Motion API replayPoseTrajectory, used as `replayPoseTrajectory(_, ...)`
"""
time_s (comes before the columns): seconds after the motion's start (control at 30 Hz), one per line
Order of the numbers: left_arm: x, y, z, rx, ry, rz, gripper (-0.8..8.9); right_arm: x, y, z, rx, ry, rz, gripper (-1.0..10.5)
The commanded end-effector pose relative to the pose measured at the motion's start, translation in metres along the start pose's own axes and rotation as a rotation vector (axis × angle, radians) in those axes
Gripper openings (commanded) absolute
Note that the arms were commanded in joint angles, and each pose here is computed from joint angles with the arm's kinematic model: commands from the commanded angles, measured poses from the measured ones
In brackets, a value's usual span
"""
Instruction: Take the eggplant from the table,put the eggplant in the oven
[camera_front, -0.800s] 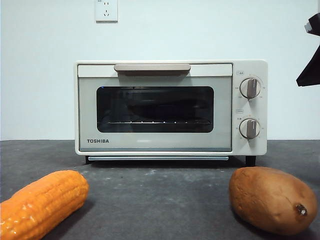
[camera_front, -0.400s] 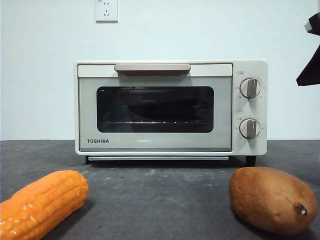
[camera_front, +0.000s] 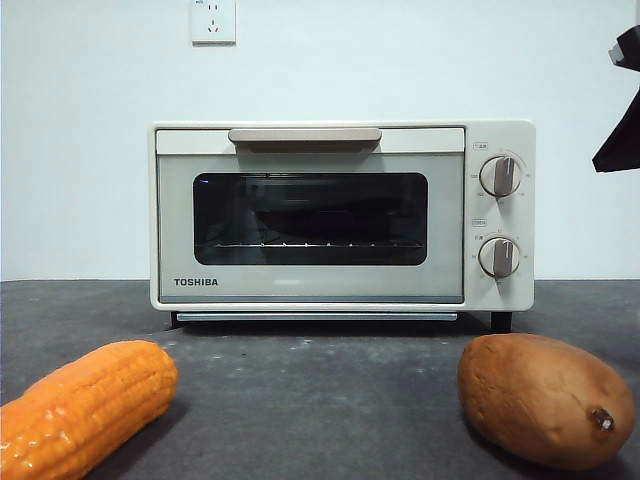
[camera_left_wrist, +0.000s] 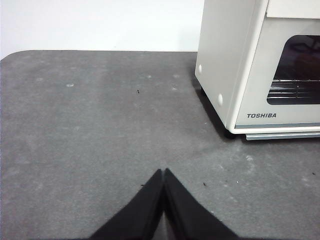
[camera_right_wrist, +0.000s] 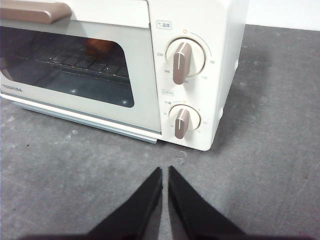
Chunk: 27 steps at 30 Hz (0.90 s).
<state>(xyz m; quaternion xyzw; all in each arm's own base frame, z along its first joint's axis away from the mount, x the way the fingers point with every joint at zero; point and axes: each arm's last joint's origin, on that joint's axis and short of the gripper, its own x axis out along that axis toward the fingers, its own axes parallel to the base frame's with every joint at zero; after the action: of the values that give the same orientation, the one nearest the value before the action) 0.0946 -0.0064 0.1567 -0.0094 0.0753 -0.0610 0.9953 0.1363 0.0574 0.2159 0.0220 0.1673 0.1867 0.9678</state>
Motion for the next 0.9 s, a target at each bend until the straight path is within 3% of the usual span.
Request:
replayPoseTrajectory(0.03,0.002,0.0,-0.008,0.003,0.032,-0.001,0.04,0.0,0.001,0.004,0.011,-0.015,0.004,0.0)
replayPoseTrajectory(0.2,0.002,0.0,-0.008,0.003,0.032,-0.001,0.04,0.0,0.001,0.004,0.007,-0.021,-0.002,0.0)
replayPoseTrajectory(0.3,0.002,0.0,-0.008,0.003,0.032,-0.001,0.04,-0.005,-0.001,0.009,-0.015,-0.076,-0.076,0.0)
replayPoseTrajectory(0.53,0.002,0.0,-0.008,0.003,0.032,-0.001,0.04,-0.05,-0.007,0.024,-0.022,-0.348,-0.243,0.0)
replayPoseTrajectory(0.73,0.002,0.0,-0.008,0.003,0.032,-0.001,0.04,-0.072,-0.021,0.013,-0.037,-0.473,-0.394,0.0)
replayPoseTrajectory(0.9,0.002,0.0,-0.008,0.003,0.032,-0.001,0.04,-0.063,-0.032,-0.014,-0.042,-0.442,-0.369,0.0)
